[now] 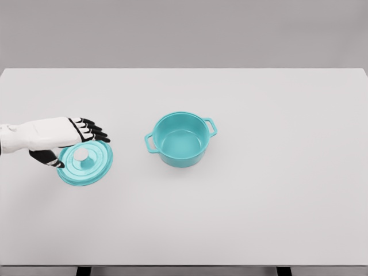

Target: Cover the pot with left arm

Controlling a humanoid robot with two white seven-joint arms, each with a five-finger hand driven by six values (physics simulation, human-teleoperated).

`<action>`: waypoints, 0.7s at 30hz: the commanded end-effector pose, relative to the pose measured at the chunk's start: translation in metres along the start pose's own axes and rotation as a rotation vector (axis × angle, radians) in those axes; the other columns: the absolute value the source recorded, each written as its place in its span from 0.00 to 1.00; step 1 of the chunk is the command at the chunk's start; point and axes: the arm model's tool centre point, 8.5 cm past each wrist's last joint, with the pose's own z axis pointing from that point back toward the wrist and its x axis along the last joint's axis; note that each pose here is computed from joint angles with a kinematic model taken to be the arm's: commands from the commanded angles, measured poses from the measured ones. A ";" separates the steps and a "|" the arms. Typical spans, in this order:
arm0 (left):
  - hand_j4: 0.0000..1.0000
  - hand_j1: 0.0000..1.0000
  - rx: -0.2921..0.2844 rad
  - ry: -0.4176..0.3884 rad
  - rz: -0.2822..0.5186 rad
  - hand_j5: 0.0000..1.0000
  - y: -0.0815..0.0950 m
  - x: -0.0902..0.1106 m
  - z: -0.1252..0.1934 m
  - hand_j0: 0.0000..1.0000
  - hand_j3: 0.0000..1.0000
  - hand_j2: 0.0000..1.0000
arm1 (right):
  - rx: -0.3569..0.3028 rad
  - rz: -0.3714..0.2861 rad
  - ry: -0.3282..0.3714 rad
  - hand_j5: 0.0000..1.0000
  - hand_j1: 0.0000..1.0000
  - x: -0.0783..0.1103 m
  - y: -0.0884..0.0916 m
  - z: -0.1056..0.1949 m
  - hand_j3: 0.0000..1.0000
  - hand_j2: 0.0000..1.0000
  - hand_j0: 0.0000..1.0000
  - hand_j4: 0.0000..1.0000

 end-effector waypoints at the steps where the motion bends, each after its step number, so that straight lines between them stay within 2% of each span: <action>1: 1.00 1.00 -0.008 0.003 0.032 1.00 -0.006 -0.004 0.001 1.00 1.00 1.00 | 0.000 0.000 0.000 1.00 1.00 0.000 0.000 0.000 1.00 1.00 1.00 1.00; 7: 1.00 1.00 -0.010 0.029 0.074 1.00 -0.018 -0.016 -0.005 1.00 1.00 1.00 | 0.000 0.000 0.000 1.00 1.00 0.000 0.000 0.000 1.00 1.00 1.00 1.00; 12: 1.00 1.00 -0.002 0.028 0.076 1.00 -0.015 -0.018 -0.008 1.00 1.00 1.00 | 0.000 0.000 0.000 1.00 1.00 0.000 0.000 0.000 1.00 1.00 1.00 1.00; 21: 0.93 0.93 0.002 0.035 0.079 0.93 -0.015 -0.021 -0.008 0.93 0.93 0.93 | 0.000 0.000 0.000 1.00 1.00 0.000 0.000 0.000 1.00 1.00 1.00 1.00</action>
